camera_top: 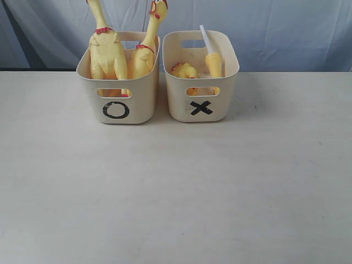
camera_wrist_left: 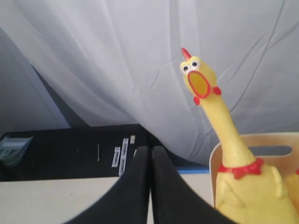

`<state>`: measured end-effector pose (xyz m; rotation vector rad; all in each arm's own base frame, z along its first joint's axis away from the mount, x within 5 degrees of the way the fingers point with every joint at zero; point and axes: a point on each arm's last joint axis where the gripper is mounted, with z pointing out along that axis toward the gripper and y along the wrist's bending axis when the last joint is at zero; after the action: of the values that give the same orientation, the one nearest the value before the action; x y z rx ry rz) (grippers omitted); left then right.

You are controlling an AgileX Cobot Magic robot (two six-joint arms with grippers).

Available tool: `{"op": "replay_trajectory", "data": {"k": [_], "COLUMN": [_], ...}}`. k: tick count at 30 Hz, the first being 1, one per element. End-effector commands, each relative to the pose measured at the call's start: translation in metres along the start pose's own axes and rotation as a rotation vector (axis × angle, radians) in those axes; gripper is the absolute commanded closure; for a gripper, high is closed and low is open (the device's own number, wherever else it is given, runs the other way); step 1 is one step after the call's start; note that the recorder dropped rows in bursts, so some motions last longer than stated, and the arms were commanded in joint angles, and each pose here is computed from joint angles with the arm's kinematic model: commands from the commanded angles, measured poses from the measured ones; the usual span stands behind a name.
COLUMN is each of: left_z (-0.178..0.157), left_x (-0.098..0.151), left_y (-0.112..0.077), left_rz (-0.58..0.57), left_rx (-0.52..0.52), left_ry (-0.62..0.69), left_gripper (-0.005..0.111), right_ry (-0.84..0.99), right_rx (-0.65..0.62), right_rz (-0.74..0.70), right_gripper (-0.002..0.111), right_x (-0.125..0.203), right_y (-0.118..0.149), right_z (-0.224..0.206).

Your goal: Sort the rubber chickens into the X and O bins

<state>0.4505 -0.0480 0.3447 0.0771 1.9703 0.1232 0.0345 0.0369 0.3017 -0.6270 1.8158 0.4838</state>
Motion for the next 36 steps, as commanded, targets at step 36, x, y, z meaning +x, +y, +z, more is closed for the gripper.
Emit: {"op": "replay_trajectory", "data": {"k": [36], "left_z": [-0.358], "left_x": [0.140], "left_y": [0.040], "left_rz": [-0.034], "left_rx": [0.221], "left_ry": [-0.414], "left_gripper": [0.107], "right_ry": [-0.010], "right_rx": [-0.008], "right_rz": [0.016], "right_gripper": [0.108], "right_x": [0.000], "right_y": [0.001], "right_z": [0.000]}}
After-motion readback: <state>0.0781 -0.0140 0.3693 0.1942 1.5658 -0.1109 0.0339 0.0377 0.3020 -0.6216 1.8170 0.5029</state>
